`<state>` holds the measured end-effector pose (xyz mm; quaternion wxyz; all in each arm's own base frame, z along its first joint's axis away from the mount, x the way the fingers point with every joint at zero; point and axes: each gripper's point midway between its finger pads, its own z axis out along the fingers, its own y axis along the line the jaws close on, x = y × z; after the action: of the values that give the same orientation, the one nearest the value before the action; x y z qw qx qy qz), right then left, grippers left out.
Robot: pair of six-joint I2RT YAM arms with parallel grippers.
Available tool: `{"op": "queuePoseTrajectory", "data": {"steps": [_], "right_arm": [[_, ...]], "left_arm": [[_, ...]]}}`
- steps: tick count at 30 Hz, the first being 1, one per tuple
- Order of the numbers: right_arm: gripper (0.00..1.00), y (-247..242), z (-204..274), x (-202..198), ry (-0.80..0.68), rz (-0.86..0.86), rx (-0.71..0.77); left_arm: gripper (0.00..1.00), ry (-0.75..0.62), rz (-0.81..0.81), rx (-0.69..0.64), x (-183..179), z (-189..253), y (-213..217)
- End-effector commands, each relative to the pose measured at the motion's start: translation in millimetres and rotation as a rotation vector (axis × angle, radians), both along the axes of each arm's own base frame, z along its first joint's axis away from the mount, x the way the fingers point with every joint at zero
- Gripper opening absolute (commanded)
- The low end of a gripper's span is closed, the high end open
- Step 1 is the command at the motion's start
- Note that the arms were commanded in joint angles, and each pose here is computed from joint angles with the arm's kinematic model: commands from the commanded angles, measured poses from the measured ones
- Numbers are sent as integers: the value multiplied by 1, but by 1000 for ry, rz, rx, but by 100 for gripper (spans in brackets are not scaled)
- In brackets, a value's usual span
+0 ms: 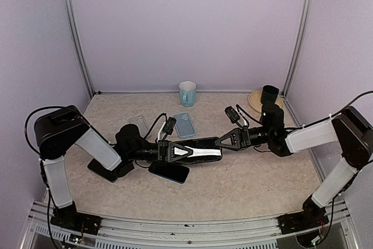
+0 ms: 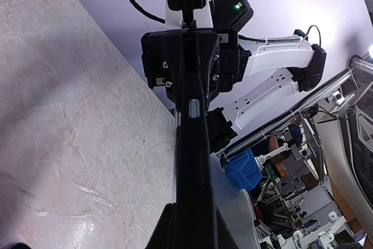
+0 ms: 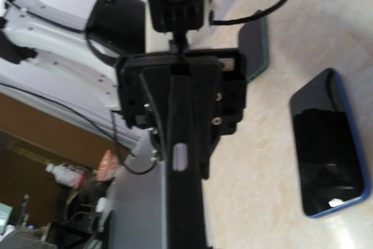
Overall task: Put the phone into the phone case
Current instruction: Press the phone with the phone case.
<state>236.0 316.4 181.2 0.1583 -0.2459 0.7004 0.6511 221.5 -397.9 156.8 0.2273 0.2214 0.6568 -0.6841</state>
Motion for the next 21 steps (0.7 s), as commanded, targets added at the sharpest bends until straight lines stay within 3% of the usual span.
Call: {"op": "queuePoseTrajectory", "data": {"steps": [1, 3, 13, 21], "right_arm": [[0, -10, 28, -14, -10, 81, 109], [0, -13, 31, -13, -1, 80, 122], [34, -16, 32, 6, -18, -6, 69], [36, -14, 24, 17, -47, -69, -14]], "left_arm": [[0, -76, 23, -34, 4, 12, 3], [0, -78, 24, -32, 4, 12, 5], [0, -59, 80, 48, 17, -4, 4], [0, -61, 80, 51, 18, -5, 2]]}}
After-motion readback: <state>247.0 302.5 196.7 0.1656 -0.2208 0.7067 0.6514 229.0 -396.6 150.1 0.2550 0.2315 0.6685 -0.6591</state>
